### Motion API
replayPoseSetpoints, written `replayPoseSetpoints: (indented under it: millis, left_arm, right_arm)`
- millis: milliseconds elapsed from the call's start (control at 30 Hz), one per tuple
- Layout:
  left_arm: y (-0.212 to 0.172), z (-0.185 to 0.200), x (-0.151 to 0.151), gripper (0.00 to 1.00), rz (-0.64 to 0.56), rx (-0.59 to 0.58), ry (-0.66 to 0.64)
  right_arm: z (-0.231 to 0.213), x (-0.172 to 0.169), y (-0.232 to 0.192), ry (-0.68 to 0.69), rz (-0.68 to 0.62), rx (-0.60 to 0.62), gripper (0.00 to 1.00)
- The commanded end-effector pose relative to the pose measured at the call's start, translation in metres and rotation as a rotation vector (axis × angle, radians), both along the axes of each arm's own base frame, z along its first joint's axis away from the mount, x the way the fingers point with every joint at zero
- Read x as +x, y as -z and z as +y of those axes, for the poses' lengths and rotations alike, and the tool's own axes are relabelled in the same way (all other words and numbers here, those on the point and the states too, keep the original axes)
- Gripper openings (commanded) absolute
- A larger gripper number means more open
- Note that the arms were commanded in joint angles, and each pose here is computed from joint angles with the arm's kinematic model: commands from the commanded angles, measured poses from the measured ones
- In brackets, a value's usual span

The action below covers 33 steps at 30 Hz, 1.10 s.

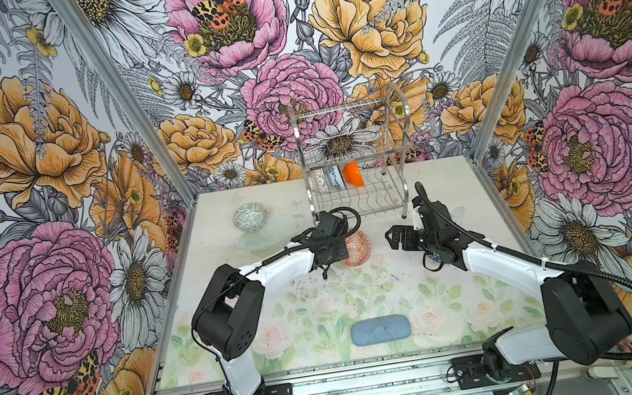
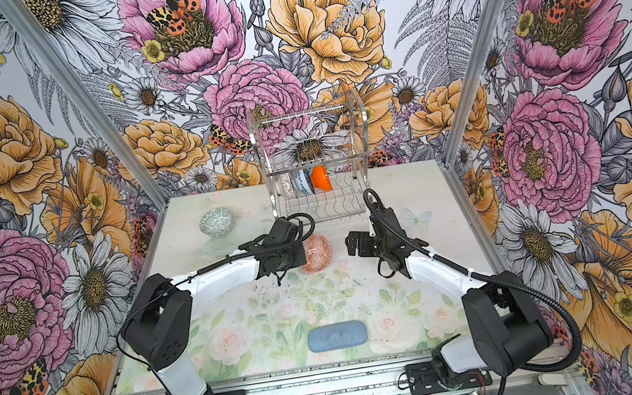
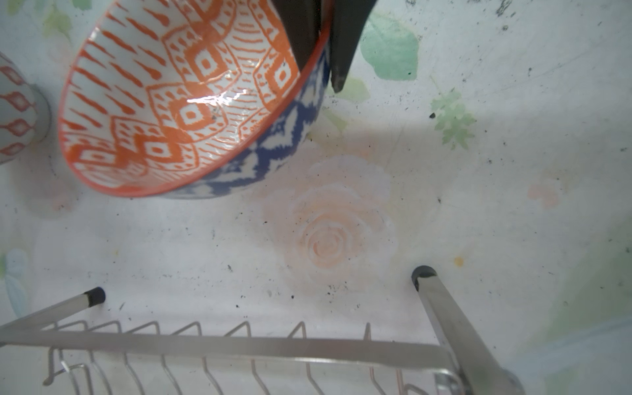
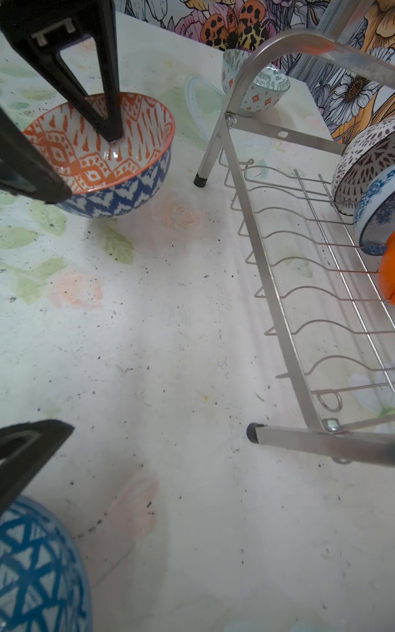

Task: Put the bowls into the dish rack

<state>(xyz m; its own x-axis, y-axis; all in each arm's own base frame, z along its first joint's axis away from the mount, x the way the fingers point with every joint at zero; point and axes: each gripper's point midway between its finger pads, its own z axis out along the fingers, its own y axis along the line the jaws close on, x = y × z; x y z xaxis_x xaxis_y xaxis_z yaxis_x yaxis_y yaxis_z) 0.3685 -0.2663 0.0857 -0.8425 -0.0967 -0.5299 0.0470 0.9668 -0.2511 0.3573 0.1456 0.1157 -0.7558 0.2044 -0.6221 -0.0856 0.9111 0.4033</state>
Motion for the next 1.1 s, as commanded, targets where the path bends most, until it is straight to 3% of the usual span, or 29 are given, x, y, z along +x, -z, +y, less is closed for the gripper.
replayPoseSetpoints:
  millis: [0,267,533,700,933,1067]
  left_arm:
    - [-0.031,0.005,0.016,0.00,-0.089,-0.020,-0.071]
    - [-0.051,0.029,0.017,0.00,-0.147,-0.052,-0.227]
    - [-0.049,0.041,0.008,0.00,-0.127,-0.204,-0.401]
    - [-0.045,0.042,0.005,0.00,-0.145,-0.273,-0.444]
    - [-0.050,0.042,0.002,0.00,-0.172,-0.332,-0.465]
    - [-0.053,0.038,-0.001,0.00,-0.175,-0.364,-0.464]
  right_arm:
    - [0.001,0.003,-0.016,-0.013,-0.058,0.029,0.99]
    - [0.025,-0.002,-0.029,-0.119,-0.104,0.119,0.99]
    - [0.090,-0.006,-0.030,-0.214,-0.074,0.228,0.98]
    - [0.125,-0.003,-0.035,-0.248,-0.064,0.312,0.87]
    - [0.146,0.009,-0.028,-0.224,-0.044,0.304,0.75]
    - [0.156,0.018,-0.021,-0.212,-0.031,0.300,0.63]
